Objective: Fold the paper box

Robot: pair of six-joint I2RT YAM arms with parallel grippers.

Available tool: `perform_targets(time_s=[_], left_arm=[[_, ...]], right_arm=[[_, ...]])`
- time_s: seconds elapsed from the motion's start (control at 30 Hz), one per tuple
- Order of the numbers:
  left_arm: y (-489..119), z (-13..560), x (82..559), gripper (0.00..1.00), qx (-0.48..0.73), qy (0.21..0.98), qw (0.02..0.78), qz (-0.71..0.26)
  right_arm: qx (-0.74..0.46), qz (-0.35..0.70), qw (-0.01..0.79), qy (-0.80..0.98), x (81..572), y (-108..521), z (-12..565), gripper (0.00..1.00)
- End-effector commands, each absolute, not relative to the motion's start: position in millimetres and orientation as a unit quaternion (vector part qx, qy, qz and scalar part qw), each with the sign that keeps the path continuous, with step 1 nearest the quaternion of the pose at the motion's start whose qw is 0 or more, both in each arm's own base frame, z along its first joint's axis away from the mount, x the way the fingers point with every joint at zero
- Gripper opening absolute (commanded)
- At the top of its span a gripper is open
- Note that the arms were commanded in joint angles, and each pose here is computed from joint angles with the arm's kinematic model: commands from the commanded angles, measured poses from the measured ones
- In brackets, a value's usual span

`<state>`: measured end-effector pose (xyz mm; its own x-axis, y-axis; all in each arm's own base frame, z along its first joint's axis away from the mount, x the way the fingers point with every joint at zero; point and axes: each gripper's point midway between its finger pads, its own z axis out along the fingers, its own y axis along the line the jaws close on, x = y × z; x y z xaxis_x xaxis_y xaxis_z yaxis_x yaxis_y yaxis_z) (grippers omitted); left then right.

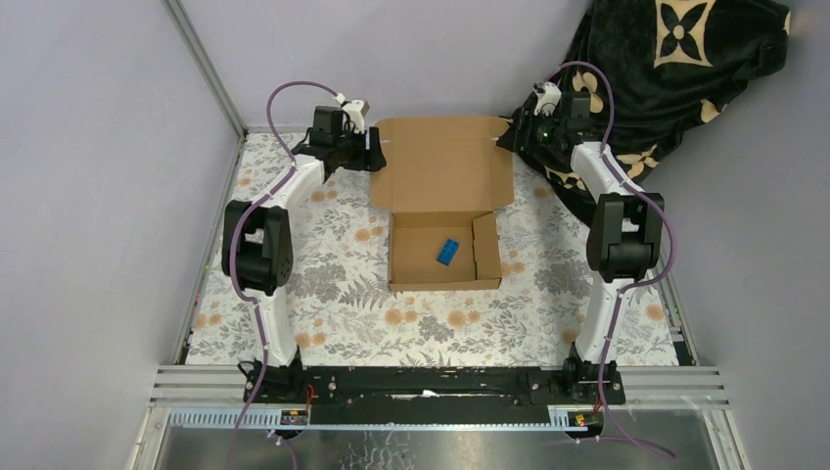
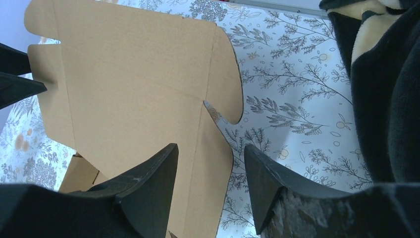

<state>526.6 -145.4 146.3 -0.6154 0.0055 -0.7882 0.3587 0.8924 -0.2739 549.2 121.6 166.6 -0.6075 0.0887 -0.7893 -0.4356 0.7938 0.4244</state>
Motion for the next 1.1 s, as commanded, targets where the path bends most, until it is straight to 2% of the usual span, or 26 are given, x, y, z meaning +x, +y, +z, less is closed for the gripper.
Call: perform_targets(time_s=[0.0, 0.37, 0.63, 1.07], left_arm=[[-150, 172, 542, 0.72, 0.123, 0.85, 0.463, -0.218], [-154, 179, 548, 0.69, 0.127, 0.843, 0.469, -0.229], [-156, 175, 551, 0.6, 0.124, 0.844, 0.466, -0.234], [-155, 183, 562, 0.61, 0.119, 0.835, 0.484, -0.234]], right_arm=[[-0.121, 0.319, 0.457, 0.822, 560, 128, 192, 0.59], [-0.12, 0.338, 0.445, 0.821, 564, 135, 187, 0.54], [-0.118, 0.347, 0.437, 0.821, 560, 138, 184, 0.47], [-0.124, 0.352, 0.434, 0.82, 556, 145, 185, 0.44]])
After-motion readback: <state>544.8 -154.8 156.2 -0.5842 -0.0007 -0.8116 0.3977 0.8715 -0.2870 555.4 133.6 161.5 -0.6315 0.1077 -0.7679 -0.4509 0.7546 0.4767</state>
